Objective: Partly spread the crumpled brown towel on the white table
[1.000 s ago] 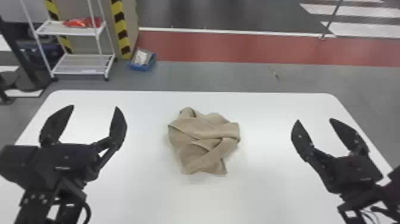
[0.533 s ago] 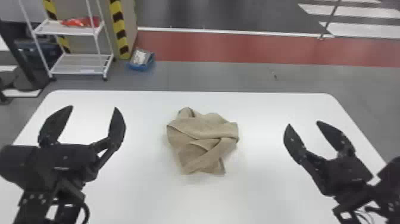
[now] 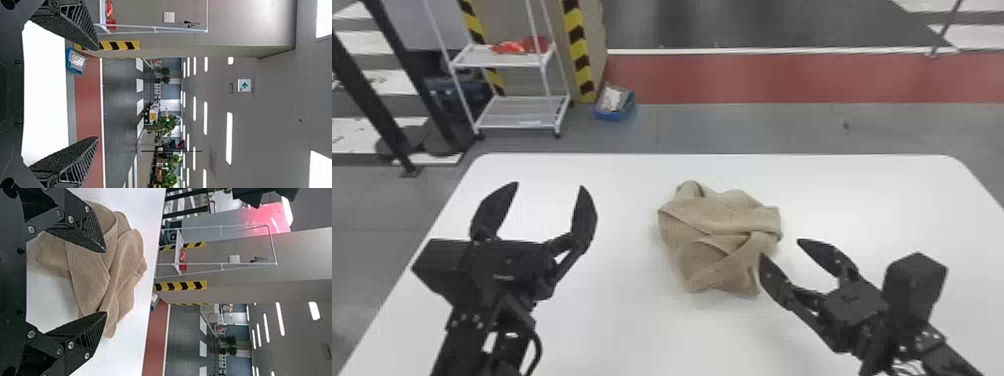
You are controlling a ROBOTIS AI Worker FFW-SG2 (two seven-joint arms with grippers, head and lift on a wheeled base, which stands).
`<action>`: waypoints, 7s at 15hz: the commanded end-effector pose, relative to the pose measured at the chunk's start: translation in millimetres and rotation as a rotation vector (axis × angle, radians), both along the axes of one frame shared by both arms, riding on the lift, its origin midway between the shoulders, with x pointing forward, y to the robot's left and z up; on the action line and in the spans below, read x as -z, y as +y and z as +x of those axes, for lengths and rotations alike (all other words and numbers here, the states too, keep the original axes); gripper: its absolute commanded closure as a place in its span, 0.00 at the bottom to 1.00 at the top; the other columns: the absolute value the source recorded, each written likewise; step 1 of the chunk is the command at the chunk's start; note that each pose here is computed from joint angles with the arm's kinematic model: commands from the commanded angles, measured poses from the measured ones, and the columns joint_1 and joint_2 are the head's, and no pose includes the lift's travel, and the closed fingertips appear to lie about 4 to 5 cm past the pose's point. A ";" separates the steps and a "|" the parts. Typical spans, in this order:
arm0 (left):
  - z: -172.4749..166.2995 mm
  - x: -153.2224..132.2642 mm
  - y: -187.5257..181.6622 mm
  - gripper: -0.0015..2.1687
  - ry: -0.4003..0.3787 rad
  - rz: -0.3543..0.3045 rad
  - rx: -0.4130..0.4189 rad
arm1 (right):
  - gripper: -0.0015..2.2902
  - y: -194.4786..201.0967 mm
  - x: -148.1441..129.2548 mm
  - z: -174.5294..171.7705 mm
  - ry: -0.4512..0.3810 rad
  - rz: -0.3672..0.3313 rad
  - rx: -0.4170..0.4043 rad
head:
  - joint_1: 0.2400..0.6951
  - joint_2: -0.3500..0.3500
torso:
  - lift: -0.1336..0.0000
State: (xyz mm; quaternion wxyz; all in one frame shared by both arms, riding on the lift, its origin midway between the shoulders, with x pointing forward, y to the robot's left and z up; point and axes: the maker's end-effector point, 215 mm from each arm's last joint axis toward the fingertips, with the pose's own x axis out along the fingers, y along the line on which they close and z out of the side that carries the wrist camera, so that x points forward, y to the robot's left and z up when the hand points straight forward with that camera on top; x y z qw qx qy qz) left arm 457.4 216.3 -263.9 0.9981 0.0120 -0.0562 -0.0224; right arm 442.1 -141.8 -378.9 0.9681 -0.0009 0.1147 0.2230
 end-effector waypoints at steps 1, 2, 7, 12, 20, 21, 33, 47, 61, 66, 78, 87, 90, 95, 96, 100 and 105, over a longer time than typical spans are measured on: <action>-0.3 3.0 0.5 0.04 0.005 0.003 0.000 | 0.17 30.3 14.3 8.0 0.013 -0.023 -0.044 | 1.00 0.62 | 0.07; -0.5 5.1 1.7 0.04 0.009 0.006 -0.001 | 0.17 40.4 20.7 11.4 0.021 -0.033 -0.058 | 1.00 0.64 | 0.07; -0.5 8.2 7.0 0.04 0.015 0.006 -0.005 | 0.19 44.2 45.7 24.8 0.072 -0.050 -0.055 | 1.00 0.72 | 0.07; 0.5 7.5 4.2 0.04 0.015 0.005 0.004 | 0.41 34.0 58.9 22.4 0.126 -0.058 -0.046 | 1.00 0.71 | 0.07; -0.9 6.2 3.0 0.04 0.013 0.007 0.007 | 0.62 32.5 -15.6 15.9 -0.004 -0.027 -0.047 | 1.00 0.69 | 0.07; -1.1 6.4 2.0 0.04 0.013 0.006 0.010 | 0.63 30.0 -46.8 13.2 -0.061 -0.009 -0.042 | 1.00 0.69 | 0.07; 1.8 17.0 -5.6 0.04 0.038 0.013 0.025 | 0.65 -14.9 -273.3 -9.6 -0.495 0.344 -0.032 | 0.89 0.60 | 0.07; 4.0 23.7 -9.8 0.04 0.052 0.019 0.042 | 0.00 -256.4 7.1 58.6 0.132 0.002 0.606 | 1.00 0.30 | 0.07; 9.4 39.3 -16.8 0.04 0.070 0.015 0.056 | 0.15 -36.1 23.3 -0.9 0.085 -0.196 0.234 | 1.00 0.45 | 0.07; 11.6 42.9 -18.5 0.04 0.075 0.013 0.059 | 0.15 -35.7 38.9 -10.5 0.102 -0.257 0.228 | 1.00 0.54 | 0.07; 11.9 43.9 -19.8 0.04 0.076 0.011 0.059 | 0.57 -63.9 29.2 -8.9 0.064 -0.313 0.297 | 1.00 0.50 | 0.07; 10.3 44.2 -27.8 0.04 0.077 0.010 0.094 | 0.57 -302.5 38.9 -40.8 0.120 -0.222 0.780 | 1.00 0.19 | 0.07; 11.3 42.0 -63.9 0.03 0.072 -0.002 0.182 | 0.57 -309.2 47.2 -45.4 0.137 -0.214 0.793 | 1.00 0.05 | 0.07; 2.7 65.2 -163.6 0.12 0.160 -0.051 0.411 | 0.57 -291.6 41.8 -36.8 0.122 -0.205 0.758 | 1.00 0.00 | 0.07; -0.3 71.6 -184.7 0.12 0.180 -0.067 0.451 | 0.57 -287.2 40.4 -35.1 0.120 -0.205 0.751 | 1.00 0.00 | 0.07; -23.2 100.8 -267.5 0.16 0.325 -0.086 0.673 | 0.57 -281.3 40.5 -34.3 0.121 -0.206 0.740 | 1.00 0.00 | 0.07; -49.3 150.3 -338.1 0.16 0.458 -0.015 0.808 | 0.57 -277.8 42.1 -35.6 0.125 -0.207 0.734 | 1.00 0.00 | 0.07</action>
